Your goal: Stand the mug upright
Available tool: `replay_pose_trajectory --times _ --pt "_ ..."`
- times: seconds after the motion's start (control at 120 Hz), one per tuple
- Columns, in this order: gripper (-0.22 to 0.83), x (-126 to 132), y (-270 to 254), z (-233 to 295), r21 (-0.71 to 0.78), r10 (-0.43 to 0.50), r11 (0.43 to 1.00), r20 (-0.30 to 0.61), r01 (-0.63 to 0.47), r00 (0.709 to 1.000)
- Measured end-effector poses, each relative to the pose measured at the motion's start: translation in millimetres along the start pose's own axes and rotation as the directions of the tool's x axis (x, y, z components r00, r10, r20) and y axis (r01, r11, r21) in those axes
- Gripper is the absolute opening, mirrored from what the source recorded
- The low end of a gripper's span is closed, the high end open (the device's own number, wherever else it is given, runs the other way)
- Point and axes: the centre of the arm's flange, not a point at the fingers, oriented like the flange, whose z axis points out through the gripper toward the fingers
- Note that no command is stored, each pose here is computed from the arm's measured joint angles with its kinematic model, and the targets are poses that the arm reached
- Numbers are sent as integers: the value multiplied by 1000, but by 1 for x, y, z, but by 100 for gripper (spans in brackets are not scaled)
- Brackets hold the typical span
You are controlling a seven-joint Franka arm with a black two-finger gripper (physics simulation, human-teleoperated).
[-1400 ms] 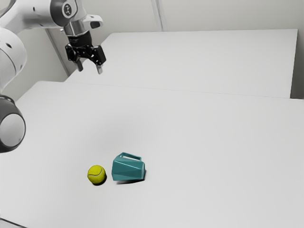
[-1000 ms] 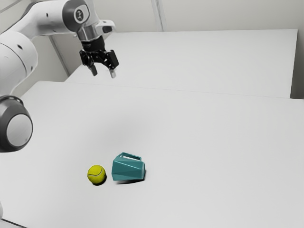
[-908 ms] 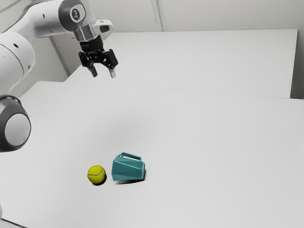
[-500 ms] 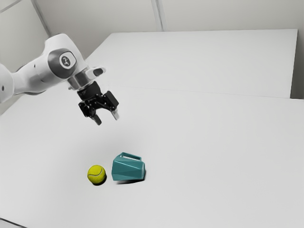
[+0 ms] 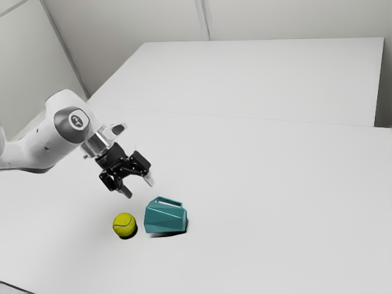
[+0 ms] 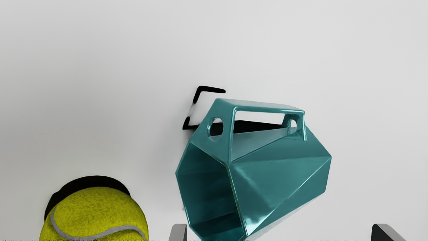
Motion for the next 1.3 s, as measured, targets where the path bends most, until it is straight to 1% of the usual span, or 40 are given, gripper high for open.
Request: replay_pose_trajectory --times 0.158,0.392,0.625,1.0,1.3 --pt "62 -8 -8 18 -18 -27 999 13 27 1000" --pt "62 -12 -11 33 -46 -51 998 10 52 999" --pt "62 -10 -11 42 -83 -65 994 -11 64 998" --pt "62 -13 -14 62 -148 -96 985 -17 92 995" --pt "62 -11 -10 72 -177 -95 980 -24 90 995"
